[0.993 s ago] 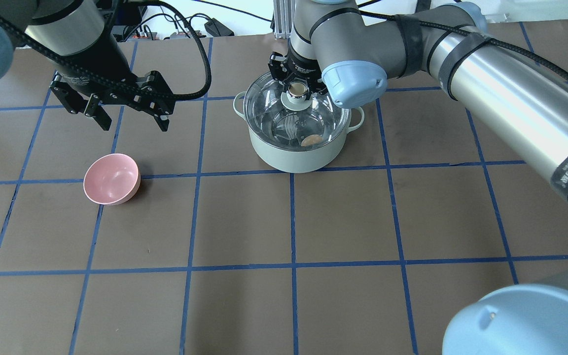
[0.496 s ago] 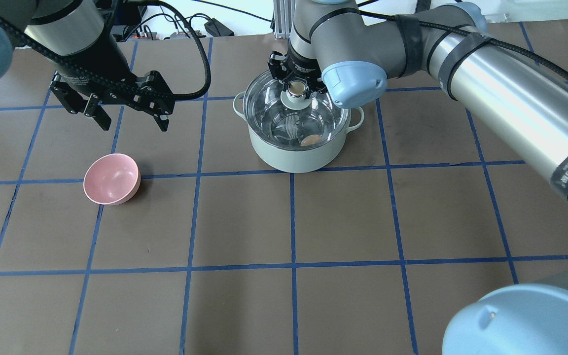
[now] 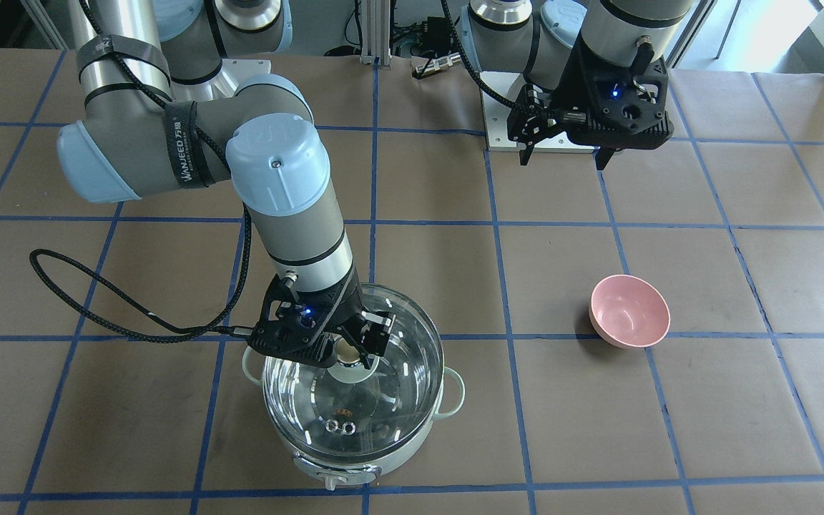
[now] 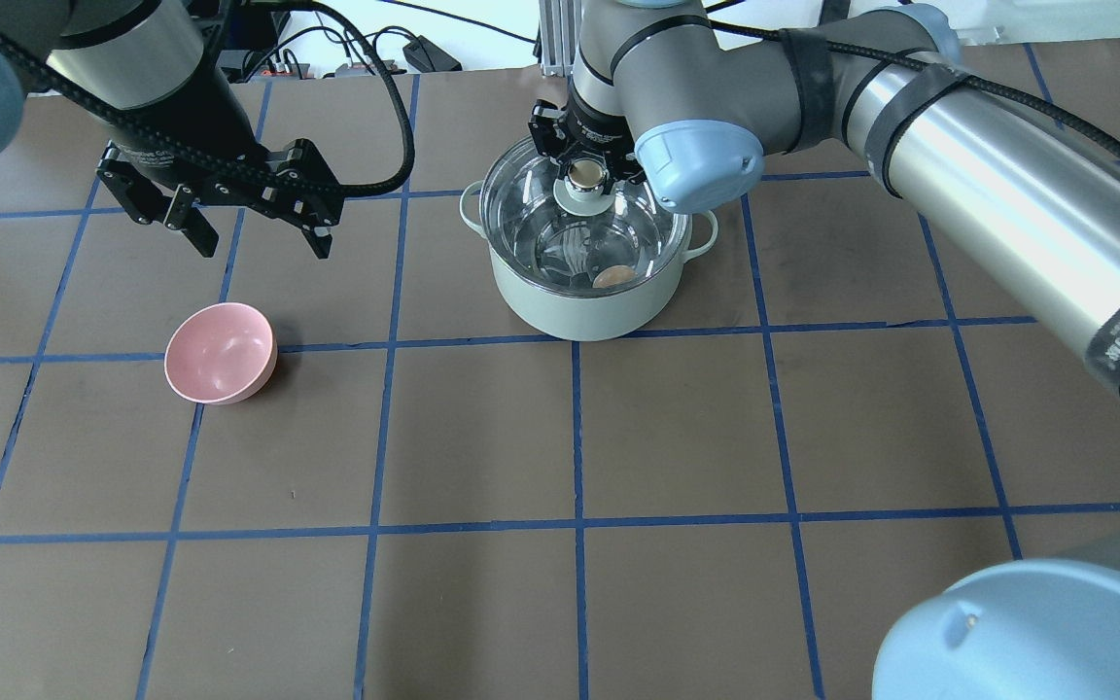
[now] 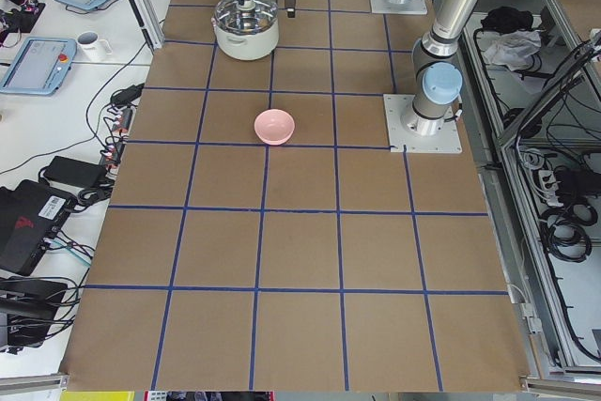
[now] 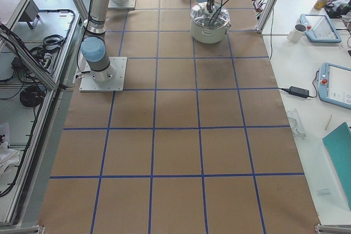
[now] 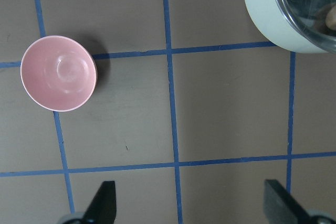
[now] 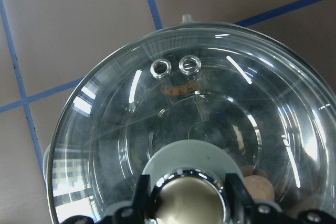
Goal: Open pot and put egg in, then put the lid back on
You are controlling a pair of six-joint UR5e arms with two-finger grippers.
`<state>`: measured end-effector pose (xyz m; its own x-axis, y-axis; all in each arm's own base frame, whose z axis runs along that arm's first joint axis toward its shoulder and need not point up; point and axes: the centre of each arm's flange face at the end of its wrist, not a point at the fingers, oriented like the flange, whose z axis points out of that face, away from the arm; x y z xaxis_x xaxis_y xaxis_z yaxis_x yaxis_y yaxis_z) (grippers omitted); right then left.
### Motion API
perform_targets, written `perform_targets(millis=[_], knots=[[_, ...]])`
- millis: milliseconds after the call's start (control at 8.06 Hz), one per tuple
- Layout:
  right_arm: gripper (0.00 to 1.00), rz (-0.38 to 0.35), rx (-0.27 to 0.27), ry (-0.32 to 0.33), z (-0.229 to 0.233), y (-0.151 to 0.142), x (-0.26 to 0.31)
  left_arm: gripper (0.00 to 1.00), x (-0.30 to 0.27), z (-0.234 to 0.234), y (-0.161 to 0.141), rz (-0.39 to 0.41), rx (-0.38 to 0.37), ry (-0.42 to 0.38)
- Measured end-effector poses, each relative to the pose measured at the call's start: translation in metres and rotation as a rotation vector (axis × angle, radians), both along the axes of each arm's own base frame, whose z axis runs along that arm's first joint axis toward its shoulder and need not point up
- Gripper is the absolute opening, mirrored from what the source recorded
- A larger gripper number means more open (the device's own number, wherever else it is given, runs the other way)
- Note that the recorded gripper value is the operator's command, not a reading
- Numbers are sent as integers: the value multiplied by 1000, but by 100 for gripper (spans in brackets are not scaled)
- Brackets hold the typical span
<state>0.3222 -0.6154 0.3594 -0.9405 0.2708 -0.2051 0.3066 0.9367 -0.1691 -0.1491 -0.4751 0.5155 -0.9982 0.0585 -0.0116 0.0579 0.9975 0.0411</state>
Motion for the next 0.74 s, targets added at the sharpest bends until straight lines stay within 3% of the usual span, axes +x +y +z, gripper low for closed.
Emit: perform_targets(millis=[124, 620, 745], knots=[[100, 0, -1, 0, 0, 0, 0, 100, 0, 0, 0, 0, 0, 0], [100, 5, -4, 2, 2, -1, -3, 100, 1, 0, 0, -1, 0, 0], [100, 38, -25, 14, 12, -3, -13, 100, 1, 0, 0, -1, 1, 0]])
